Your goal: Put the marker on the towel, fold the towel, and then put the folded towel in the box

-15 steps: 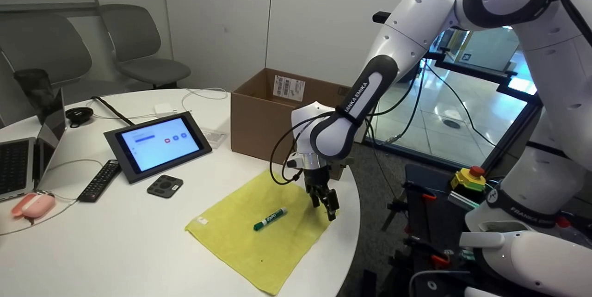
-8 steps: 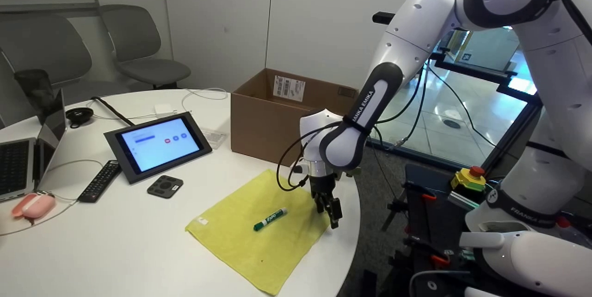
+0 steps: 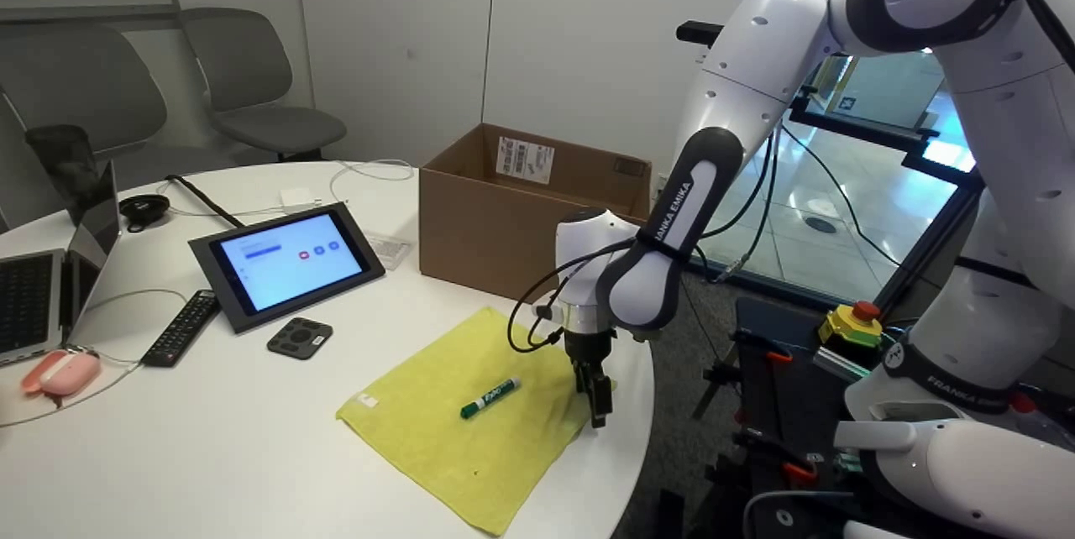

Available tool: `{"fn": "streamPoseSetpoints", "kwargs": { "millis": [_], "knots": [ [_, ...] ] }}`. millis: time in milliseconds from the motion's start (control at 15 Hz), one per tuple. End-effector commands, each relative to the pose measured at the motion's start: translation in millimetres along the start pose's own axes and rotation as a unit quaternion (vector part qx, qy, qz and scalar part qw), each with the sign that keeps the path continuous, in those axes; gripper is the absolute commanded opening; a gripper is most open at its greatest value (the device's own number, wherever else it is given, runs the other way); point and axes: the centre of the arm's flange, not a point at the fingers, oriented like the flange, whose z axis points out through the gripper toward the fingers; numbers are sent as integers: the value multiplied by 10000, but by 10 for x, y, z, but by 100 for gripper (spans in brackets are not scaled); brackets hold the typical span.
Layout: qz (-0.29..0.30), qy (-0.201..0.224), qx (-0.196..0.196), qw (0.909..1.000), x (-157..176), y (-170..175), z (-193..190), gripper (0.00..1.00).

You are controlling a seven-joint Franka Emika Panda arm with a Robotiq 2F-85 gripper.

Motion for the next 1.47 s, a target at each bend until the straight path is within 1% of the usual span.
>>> {"fn": "streamPoseSetpoints", "kwargs": {
  "millis": [0, 200, 267, 400, 600, 800, 933, 1067, 1133, 1400],
  "knots": [
    [873, 225, -180, 9958, -80, -31, -90, 100],
    [1539, 269, -192, 9875, -197, -18, -138, 100],
    [1773, 284, -228, 9835, -225, -36, -145, 100],
    [2281, 364, -233, 9727, -235, -77, -164, 100],
    [3055, 517, -230, 9505, -195, -176, -196, 100],
    [3525, 540, -250, 9339, -145, -331, -147, 100],
    [3679, 516, -285, 9280, -132, -380, -72, 100],
    [3762, 493, -325, 9246, -145, -370, -18, 100],
    [3767, 493, -332, 9244, -169, -336, -1, 100],
    [3893, 521, -475, 9184, -294, -122, -18, 100]
  ]
}}
